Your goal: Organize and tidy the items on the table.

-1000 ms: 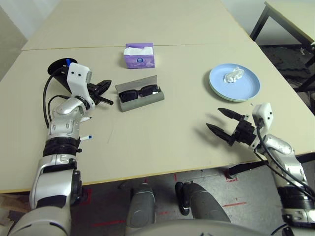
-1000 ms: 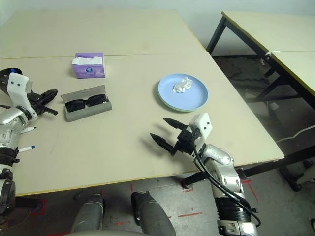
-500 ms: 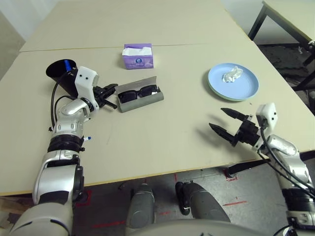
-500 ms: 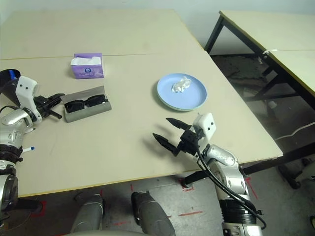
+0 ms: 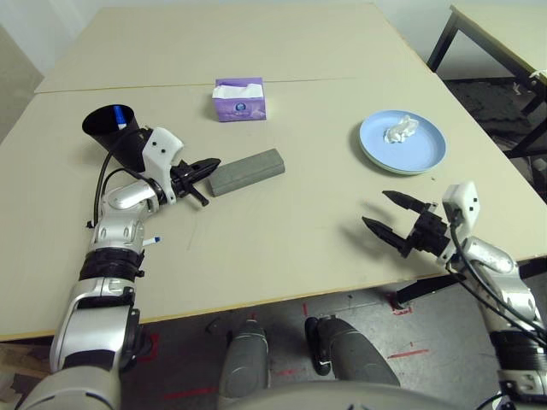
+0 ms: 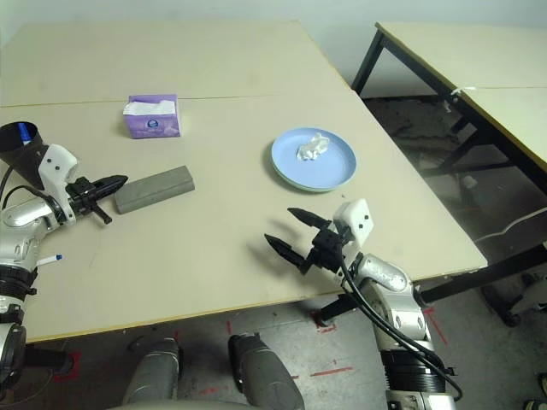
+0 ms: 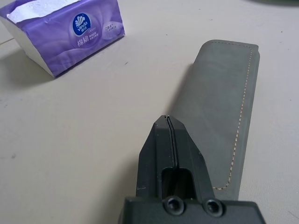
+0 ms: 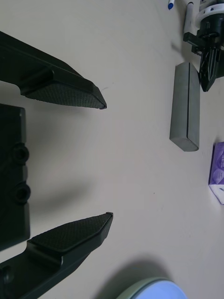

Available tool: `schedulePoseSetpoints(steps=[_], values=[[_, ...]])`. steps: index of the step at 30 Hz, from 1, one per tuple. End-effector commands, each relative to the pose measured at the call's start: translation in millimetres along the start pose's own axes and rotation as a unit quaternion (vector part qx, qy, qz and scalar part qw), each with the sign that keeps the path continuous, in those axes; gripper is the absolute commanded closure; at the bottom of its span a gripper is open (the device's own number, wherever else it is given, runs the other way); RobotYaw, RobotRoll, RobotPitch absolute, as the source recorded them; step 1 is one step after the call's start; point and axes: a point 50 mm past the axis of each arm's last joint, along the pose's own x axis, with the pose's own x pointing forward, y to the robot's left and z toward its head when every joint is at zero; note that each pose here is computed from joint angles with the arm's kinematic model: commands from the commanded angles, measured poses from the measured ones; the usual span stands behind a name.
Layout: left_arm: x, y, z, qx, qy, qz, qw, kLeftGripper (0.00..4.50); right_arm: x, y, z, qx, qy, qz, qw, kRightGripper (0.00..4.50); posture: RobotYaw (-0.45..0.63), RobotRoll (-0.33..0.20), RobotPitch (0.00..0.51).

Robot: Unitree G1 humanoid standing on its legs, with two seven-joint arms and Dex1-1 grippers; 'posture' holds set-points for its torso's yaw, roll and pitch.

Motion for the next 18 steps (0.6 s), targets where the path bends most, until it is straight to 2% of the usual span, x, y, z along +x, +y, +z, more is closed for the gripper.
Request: schedulePoseSetpoints(steps=[1,5,9,15,18], values=[[-5.8,2.5,-3.8,-0.03,0.003,0.013,0.999,4.49,1.4,2.9,-2.9,0.006,0.002,0.004,1.0,0.0,-0.08,0.0,0.158],[-20.6,19.3,11.0,-0.049,-0.015,0.042,0.998,4.49,0.9,4.8,-1.3,-0.011,0.003,0.029,1.0,0.0,-0.08,0.0,0.156],[-32.9,21.2,22.0,-0.048,-0.009,0.035,0.998,4.49,1.6,5.8,-1.3,-0.022,0.003,0.053,0.998,0.0,-0.07,0.0,0.159],[-55.6,8.7,38.7,-0.004,0.048,-0.047,0.998,4.49,10.3,12.6,-9.5,-0.022,0.01,0.094,0.995,0.0,-0.01,0.0,0.167],[-72.3,5.1,43.2,0.02,0.101,-0.095,0.99,4.49,16.9,13.4,-10.9,-0.022,0.006,0.104,0.994,0.0,0.01,0.0,0.167]])
